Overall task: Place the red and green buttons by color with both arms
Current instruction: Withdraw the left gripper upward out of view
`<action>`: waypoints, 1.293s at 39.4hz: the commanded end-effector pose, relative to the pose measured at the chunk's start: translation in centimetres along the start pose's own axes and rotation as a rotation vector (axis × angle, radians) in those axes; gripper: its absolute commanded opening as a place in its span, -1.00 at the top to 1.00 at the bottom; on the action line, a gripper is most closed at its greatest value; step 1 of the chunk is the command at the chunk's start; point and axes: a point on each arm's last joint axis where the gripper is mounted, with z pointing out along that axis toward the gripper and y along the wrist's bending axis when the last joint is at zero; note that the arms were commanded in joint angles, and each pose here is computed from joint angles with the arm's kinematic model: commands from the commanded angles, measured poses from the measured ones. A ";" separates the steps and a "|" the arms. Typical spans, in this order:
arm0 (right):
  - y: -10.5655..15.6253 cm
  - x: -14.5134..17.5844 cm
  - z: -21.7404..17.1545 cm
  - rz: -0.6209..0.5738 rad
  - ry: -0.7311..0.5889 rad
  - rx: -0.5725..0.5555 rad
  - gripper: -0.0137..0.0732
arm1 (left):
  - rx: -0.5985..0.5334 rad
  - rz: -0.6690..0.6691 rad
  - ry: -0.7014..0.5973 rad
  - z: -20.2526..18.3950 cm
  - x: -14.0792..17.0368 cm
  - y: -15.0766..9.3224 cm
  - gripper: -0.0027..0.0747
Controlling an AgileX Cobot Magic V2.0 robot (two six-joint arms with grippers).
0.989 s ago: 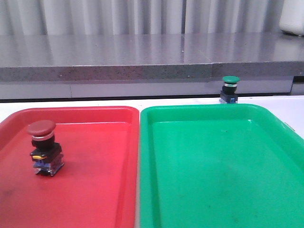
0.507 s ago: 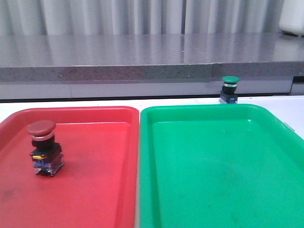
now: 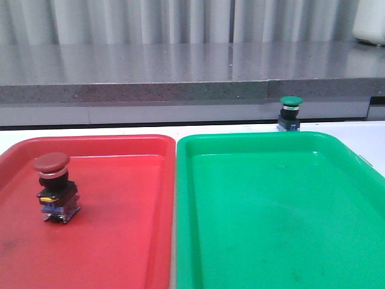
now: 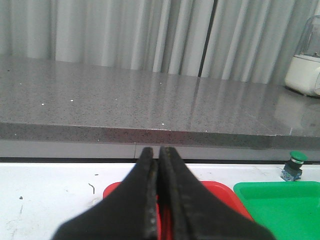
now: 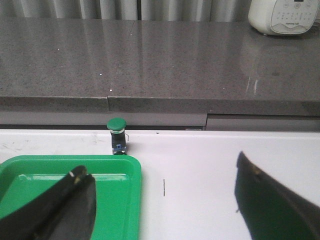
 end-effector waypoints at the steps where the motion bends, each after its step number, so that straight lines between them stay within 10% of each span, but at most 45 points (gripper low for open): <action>1: 0.0 -1.8 -0.2 -0.006 -0.105 0.002 -0.67 | 0.018 -0.016 -0.099 -0.2 -1.6 -0.3 0.98; 25: 0.0 -2.3 0.3 -0.005 -0.152 0.004 -0.67 | 0.018 -0.016 -0.099 -0.2 -1.6 -0.3 0.98; 51: 1.0 -3.1 21.9 -0.011 0.245 -0.022 -0.67 | 0.018 -0.016 -0.099 -0.2 -1.6 -0.3 0.98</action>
